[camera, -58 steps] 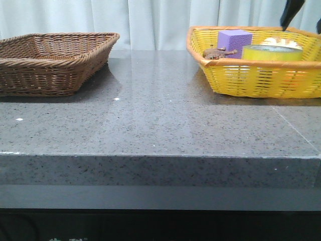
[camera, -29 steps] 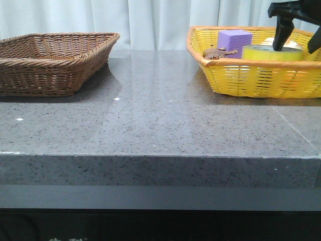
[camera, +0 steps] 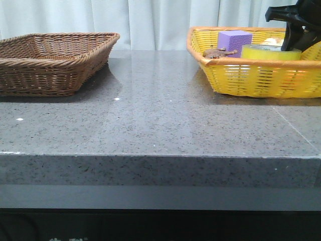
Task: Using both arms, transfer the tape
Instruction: 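Lower the right gripper into the yellow basket and grasp the tape roll, then lift the tape roll and carry it toward the table center, then set the tape roll on the table, open the right gripper, withdraw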
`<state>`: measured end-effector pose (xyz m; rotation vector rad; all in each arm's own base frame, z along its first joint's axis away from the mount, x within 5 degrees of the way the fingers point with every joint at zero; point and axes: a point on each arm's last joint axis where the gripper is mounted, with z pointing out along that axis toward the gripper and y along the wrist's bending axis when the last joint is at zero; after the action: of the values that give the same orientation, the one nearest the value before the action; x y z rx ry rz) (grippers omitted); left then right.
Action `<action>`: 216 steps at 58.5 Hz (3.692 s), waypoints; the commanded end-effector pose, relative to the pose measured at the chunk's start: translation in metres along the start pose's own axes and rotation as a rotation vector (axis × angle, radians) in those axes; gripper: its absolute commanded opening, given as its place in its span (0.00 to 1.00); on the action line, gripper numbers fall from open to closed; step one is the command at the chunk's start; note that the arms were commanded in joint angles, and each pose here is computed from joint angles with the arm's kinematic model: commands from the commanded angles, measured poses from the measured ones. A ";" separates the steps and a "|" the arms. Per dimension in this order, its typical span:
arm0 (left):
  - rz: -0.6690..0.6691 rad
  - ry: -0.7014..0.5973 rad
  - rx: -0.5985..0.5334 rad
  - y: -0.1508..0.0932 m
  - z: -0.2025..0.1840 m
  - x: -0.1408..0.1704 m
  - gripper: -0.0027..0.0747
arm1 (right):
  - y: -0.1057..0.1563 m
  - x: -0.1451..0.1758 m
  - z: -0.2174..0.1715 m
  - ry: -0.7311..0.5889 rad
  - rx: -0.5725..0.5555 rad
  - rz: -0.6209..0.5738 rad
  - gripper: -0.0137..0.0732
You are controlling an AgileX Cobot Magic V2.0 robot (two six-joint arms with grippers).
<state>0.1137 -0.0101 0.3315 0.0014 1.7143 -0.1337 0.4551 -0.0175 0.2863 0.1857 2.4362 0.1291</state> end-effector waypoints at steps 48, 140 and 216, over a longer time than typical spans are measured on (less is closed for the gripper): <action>-0.007 -0.104 0.011 -0.002 -0.002 -0.018 0.84 | 0.061 -0.011 -0.202 -0.557 -0.153 -0.128 0.20; -0.007 -0.106 0.011 -0.002 -0.002 -0.018 0.84 | 0.232 0.155 -0.108 -0.103 -0.493 -0.587 0.38; -0.007 -0.106 0.011 -0.002 -0.002 -0.018 0.84 | 0.081 0.094 -0.253 -0.440 -0.292 -0.249 0.07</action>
<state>0.1137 -0.0101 0.3315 0.0014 1.7143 -0.1337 0.2477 0.0924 0.4046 -0.2915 2.0853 0.3312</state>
